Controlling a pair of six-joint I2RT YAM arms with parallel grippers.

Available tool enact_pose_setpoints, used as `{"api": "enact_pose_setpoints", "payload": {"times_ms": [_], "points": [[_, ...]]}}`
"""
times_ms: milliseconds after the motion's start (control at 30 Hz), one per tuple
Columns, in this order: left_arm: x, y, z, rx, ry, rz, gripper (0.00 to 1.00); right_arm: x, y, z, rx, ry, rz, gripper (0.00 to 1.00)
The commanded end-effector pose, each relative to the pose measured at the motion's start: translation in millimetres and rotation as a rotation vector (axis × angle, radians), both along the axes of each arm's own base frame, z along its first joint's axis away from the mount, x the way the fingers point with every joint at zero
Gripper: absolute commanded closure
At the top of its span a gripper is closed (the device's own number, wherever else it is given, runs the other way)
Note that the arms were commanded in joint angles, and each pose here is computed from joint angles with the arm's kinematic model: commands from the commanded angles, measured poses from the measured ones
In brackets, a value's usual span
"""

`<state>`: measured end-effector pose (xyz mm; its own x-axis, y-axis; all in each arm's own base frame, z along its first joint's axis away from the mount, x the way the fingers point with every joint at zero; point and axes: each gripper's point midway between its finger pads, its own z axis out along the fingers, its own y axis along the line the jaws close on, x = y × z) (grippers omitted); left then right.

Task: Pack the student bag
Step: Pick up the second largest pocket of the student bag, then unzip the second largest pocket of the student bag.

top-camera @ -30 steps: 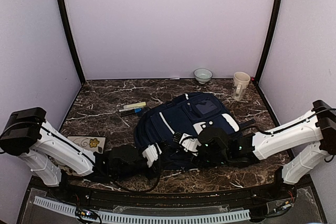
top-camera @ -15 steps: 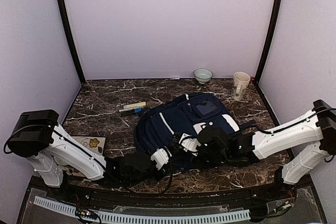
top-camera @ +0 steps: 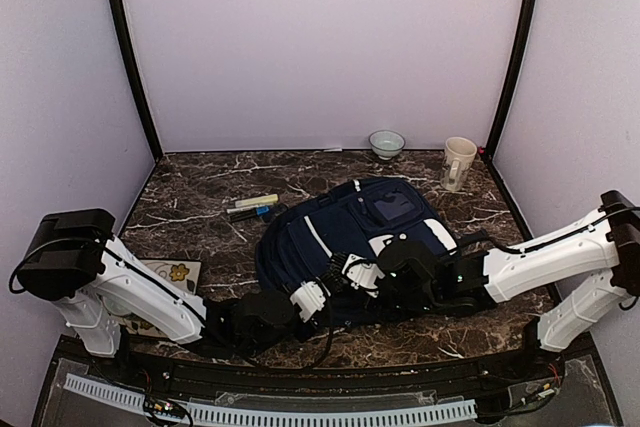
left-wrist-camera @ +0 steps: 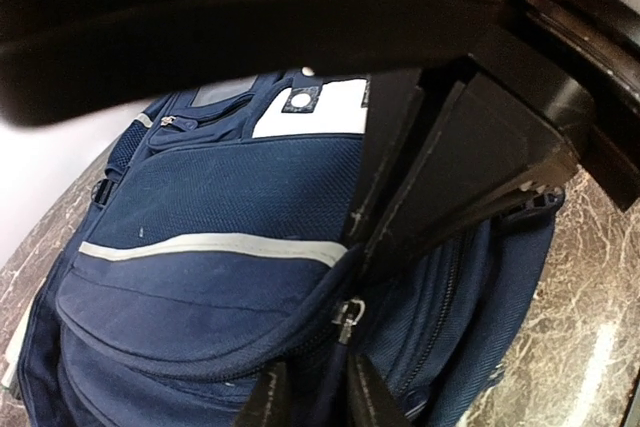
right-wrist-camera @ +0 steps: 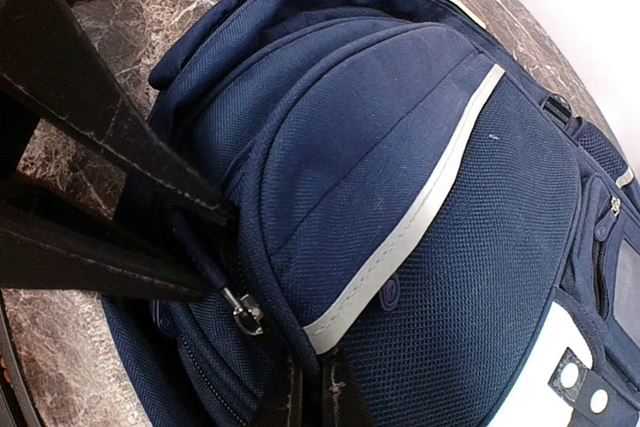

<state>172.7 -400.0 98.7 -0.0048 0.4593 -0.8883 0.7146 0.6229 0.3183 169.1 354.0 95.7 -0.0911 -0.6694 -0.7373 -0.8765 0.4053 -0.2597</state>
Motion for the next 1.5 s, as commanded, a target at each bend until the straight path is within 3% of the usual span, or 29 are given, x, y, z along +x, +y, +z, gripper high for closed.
{"api": "enact_pose_setpoints", "payload": {"times_ms": [0,133,367,600,1000,1233,1300,1467], "points": [[-5,-6,-5,0.023,0.012,-0.027,0.84,-9,19,34,0.135,0.024,0.037,1.0],[-7,-6,-3,0.013,0.011,-0.035,1.0,-9,20,34,0.131,0.027,0.036,1.0],[-16,0,11,-0.044,0.032,-0.072,1.0,1,15,34,0.128,0.006,-0.027,1.0],[-6,27,18,-0.04,0.042,0.029,1.0,20,-5,30,0.102,-0.015,-0.203,1.0],[24,86,10,-0.053,0.09,0.197,1.0,11,-28,26,0.135,0.031,-0.257,1.0],[-13,54,14,-0.08,0.163,-0.055,1.0,-3,-35,16,0.107,0.086,-0.285,1.0],[-23,43,24,-0.106,0.16,-0.099,1.0,-5,-40,11,0.081,0.102,-0.299,0.91],[-42,13,39,-0.114,0.149,-0.152,1.0,-12,-50,23,0.073,0.117,-0.325,0.53]]}}
